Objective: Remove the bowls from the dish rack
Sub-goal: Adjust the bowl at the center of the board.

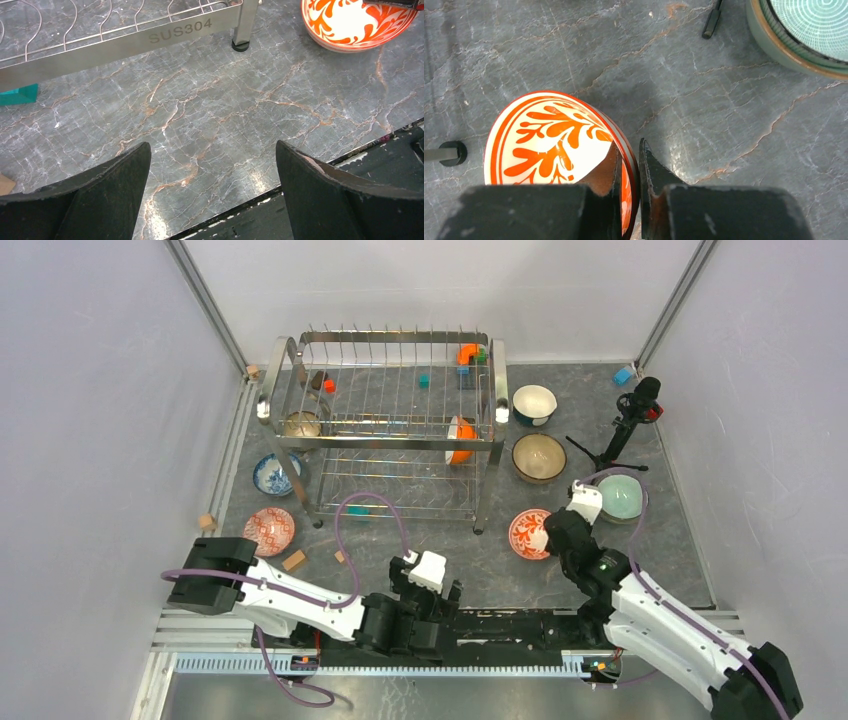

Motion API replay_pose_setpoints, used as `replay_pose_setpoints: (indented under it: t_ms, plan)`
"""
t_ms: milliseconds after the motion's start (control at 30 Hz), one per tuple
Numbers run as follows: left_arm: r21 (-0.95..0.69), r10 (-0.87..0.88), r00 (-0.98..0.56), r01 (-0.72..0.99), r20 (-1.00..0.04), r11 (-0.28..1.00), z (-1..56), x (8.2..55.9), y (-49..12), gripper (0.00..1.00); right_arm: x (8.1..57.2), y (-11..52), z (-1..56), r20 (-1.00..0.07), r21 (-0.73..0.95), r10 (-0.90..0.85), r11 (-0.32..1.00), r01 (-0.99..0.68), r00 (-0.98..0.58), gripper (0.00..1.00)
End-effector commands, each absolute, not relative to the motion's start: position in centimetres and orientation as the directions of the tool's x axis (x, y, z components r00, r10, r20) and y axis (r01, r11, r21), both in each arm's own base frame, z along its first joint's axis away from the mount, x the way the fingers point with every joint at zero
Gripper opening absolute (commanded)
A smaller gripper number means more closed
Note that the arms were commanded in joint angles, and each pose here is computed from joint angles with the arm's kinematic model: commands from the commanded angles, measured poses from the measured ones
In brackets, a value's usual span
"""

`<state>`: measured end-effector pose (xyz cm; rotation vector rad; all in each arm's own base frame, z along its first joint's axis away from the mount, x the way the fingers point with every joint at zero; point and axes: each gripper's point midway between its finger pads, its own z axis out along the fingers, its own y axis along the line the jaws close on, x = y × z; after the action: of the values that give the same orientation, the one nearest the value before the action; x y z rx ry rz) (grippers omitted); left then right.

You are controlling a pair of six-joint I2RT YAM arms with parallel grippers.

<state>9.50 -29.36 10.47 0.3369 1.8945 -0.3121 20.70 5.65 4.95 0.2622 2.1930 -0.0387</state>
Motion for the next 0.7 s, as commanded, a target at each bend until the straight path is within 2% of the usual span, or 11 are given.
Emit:
replay_pose_setpoints:
  t_ms: [0, 533, 600, 667]
  plan:
    - [-0.152, -0.050, -0.306, 0.320, -0.951, 0.935, 12.7, 10.2, -29.3, 1.00, 22.1, 5.9, 5.8, -0.798, 0.056, 0.116, 0.991, 0.120, -0.591, 0.00]
    - [-0.132, -0.036, -0.306, 0.299, -0.951, 0.945, 11.7, 11.5, -29.5, 1.00, 22.9, 5.3, 2.8, -0.738, 0.127, 0.159, 0.987, 0.096, -0.656, 0.01]
    - [-0.132, -0.035, -0.310, 0.297, -0.950, 0.945, 11.6, 11.7, -29.6, 1.00, 22.7, 5.5, 2.7, -0.737, 0.140, 0.159, 0.987, 0.083, -0.657, 0.12]
    - [-0.128, -0.032, -0.311, 0.294, -0.950, 0.947, 11.6, 11.9, -29.5, 1.00, 22.7, 5.7, 3.1, -0.750, 0.155, 0.167, 0.985, 0.075, -0.640, 0.28]
